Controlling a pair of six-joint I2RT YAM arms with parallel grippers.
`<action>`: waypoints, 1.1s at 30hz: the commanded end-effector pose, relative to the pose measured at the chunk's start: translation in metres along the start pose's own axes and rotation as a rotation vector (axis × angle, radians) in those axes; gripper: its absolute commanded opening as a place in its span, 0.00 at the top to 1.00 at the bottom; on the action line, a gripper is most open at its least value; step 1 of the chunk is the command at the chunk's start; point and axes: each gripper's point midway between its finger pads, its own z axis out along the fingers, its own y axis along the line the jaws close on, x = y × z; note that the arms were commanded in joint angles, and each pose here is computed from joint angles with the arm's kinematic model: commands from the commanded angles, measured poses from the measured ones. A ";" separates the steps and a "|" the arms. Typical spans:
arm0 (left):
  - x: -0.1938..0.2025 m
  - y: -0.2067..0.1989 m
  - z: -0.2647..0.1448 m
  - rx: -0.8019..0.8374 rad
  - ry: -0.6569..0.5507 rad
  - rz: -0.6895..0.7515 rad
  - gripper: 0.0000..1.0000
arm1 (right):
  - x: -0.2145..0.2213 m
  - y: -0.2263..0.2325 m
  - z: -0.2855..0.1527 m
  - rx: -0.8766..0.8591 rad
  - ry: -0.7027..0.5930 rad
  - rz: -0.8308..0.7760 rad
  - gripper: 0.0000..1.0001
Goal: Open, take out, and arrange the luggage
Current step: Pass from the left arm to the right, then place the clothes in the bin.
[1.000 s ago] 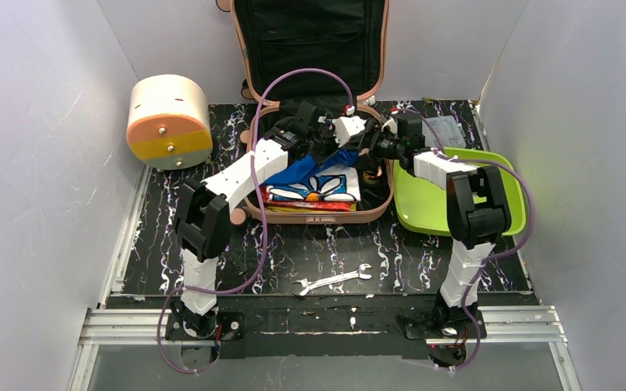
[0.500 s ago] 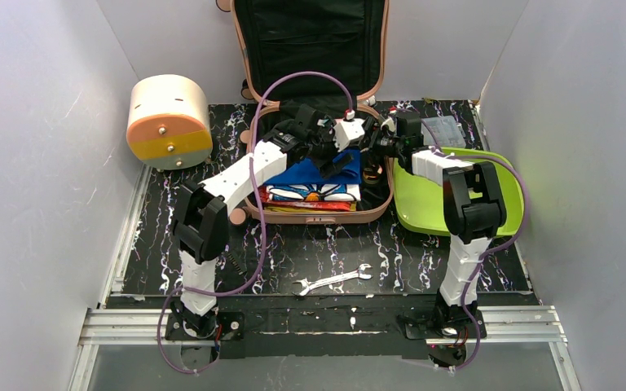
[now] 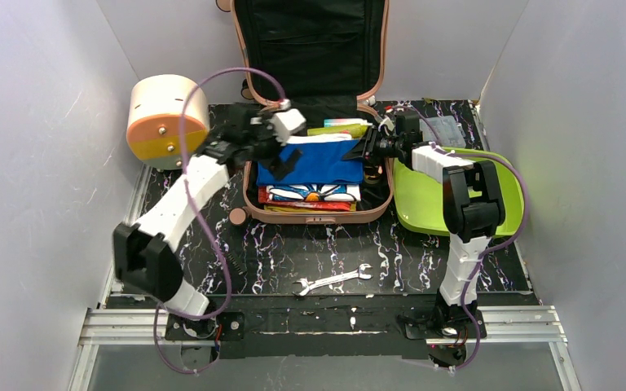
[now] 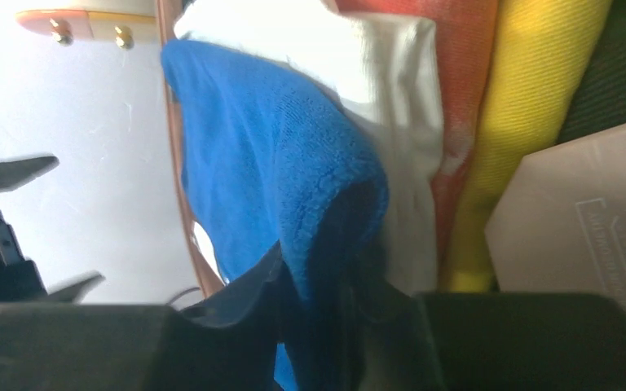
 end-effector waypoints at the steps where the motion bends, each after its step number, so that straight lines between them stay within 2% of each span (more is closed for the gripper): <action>1: 0.041 0.011 -0.069 -0.075 -0.002 -0.130 0.02 | 0.000 -0.006 0.002 0.009 0.037 -0.086 0.81; 2: 0.058 0.013 -0.082 -0.095 0.014 -0.162 0.02 | 0.002 -0.004 0.003 0.001 0.051 -0.095 0.93; 3: 0.073 0.014 -0.095 -0.123 0.024 -0.189 0.02 | 0.003 -0.003 0.004 0.001 0.061 -0.104 0.99; 9: 0.162 0.008 -0.166 -0.317 0.111 -0.304 0.02 | 0.005 0.013 0.003 0.035 0.071 -0.173 0.99; 13: 0.193 -0.007 -0.195 -0.402 0.138 -0.345 0.02 | -0.005 0.019 -0.013 0.117 0.038 -0.260 0.99; 18: 0.207 -0.029 -0.196 -0.406 0.132 -0.392 0.02 | -0.002 0.003 -0.042 0.269 0.055 -0.400 0.99; 26: 0.213 -0.038 -0.200 -0.453 0.083 -0.405 0.02 | 0.017 -0.055 -0.103 0.509 0.123 -0.391 0.99; 29: 0.211 -0.040 -0.198 -0.439 0.053 -0.419 0.02 | 0.022 -0.057 -0.126 0.562 0.126 -0.387 0.99; 33: 0.209 -0.039 -0.199 -0.435 0.030 -0.443 0.02 | 0.020 -0.044 -0.151 0.604 0.082 -0.470 0.99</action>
